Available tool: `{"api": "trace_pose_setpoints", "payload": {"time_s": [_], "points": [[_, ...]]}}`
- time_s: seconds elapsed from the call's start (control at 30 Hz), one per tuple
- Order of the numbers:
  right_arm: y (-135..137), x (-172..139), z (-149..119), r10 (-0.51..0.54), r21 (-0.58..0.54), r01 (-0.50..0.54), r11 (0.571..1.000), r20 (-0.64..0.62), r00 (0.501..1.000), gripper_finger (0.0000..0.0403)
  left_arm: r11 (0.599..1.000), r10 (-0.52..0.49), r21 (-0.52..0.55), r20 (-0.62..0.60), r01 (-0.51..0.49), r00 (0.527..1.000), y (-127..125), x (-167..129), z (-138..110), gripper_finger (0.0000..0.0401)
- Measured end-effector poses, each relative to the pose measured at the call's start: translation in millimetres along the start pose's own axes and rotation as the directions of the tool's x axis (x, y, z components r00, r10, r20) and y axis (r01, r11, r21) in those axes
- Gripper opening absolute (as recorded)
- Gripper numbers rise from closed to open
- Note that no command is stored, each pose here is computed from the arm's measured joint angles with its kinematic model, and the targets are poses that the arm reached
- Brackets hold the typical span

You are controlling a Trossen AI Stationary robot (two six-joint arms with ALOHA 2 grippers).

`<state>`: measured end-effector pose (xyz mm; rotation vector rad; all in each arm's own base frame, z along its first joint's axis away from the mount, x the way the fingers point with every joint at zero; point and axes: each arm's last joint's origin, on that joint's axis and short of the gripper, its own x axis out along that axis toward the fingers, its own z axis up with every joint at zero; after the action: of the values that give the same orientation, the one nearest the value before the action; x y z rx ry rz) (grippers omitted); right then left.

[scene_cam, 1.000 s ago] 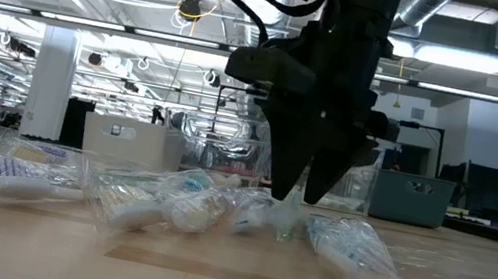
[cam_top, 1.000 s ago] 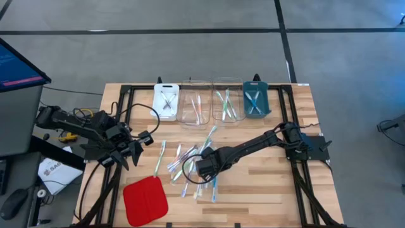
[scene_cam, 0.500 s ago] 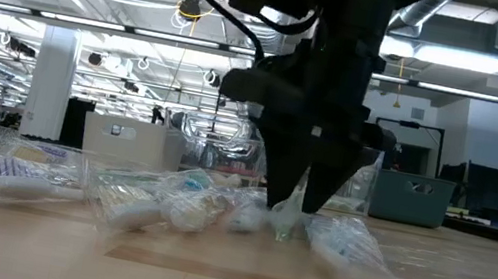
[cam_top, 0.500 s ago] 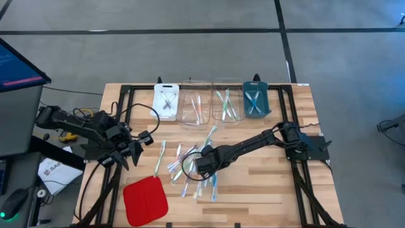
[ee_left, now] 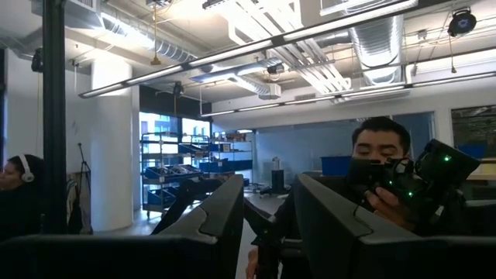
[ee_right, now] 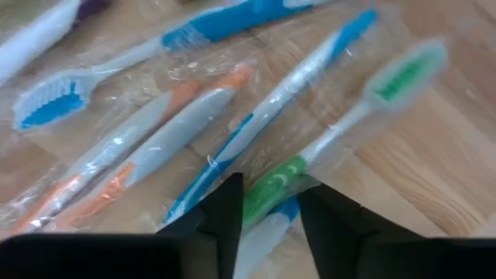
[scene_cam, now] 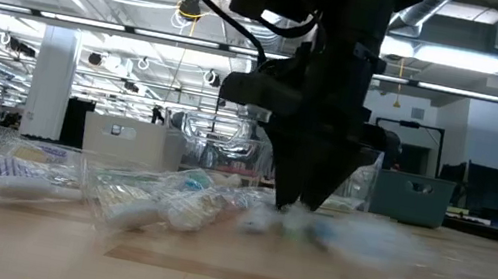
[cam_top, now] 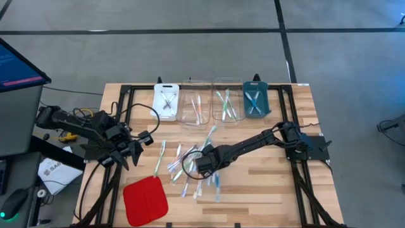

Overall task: Pick & Place Toothbrushes
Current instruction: Put the green toothbrush into the right transparent bin

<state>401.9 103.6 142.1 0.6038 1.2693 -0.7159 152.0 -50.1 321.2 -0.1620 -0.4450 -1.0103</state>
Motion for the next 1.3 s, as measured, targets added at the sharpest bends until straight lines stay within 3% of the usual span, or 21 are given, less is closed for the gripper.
{"api": "trace_pose_setpoints", "payload": {"time_s": [0.43,1.03,1.3], "points": [[-1,-2,0,-0.005,-0.039,0.005,0.999,0.000,1.000,0.0004,1.000,-0.001,0.002,0.002,0.001,1.000,0,0,0,0.0108],[8,-25,10,0.005,-0.108,-0.001,0.994,0.040,0.999,0.0001,1.000,-0.001,0.002,0.002,0.001,1.000,0,0,0,0.0108],[3,-50,20,-0.111,-0.116,0.120,0.986,0.082,0.990,0.0001,1.000,-0.001,0.002,0.002,0.001,1.000,0,0,0,0.0108]]}}
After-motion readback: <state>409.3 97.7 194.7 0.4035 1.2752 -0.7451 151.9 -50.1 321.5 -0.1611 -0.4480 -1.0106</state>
